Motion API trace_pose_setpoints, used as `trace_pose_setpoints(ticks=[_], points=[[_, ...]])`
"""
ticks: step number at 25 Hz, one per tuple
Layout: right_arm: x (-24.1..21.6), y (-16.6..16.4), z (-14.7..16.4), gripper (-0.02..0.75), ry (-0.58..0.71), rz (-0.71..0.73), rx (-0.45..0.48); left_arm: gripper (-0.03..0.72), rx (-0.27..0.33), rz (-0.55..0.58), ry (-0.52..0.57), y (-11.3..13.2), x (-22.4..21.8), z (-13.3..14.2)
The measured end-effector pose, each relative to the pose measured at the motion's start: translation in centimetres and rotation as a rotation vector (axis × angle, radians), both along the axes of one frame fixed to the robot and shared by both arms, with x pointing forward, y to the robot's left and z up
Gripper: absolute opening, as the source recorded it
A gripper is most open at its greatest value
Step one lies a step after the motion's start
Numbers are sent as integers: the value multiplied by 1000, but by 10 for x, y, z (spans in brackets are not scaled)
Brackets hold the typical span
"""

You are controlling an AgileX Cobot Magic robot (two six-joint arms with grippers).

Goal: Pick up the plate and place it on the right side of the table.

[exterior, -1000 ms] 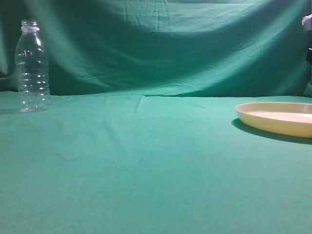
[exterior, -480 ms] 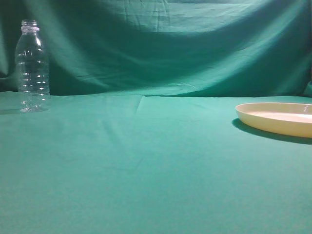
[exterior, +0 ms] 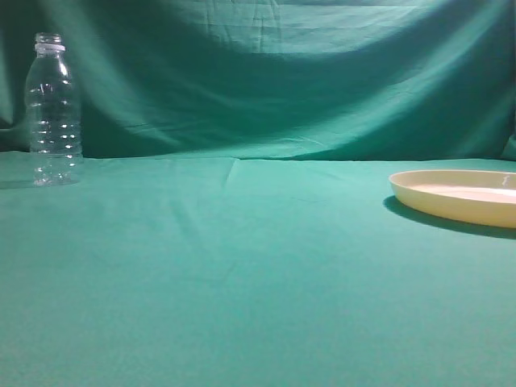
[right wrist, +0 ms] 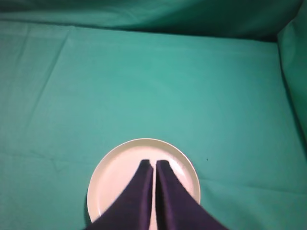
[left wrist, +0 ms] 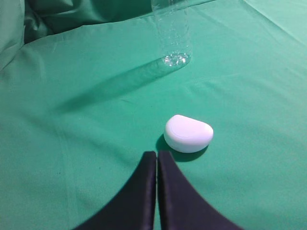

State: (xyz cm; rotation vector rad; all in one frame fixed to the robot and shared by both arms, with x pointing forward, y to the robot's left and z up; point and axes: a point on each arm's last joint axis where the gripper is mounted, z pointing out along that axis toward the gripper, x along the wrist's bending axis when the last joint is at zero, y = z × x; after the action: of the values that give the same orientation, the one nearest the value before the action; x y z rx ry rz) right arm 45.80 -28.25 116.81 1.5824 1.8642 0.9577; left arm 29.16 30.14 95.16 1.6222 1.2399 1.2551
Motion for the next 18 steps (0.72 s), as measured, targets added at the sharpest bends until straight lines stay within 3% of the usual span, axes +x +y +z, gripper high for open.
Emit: trace_pose_setpoints(ticks=[9, 18], points=[[-98, 1, -22, 0, -250, 44, -54, 0, 0, 0, 0, 0, 0, 0], [-175, 4, -44, 0, -486, 56, -46, 0, 0, 0, 0, 0, 0, 0]])
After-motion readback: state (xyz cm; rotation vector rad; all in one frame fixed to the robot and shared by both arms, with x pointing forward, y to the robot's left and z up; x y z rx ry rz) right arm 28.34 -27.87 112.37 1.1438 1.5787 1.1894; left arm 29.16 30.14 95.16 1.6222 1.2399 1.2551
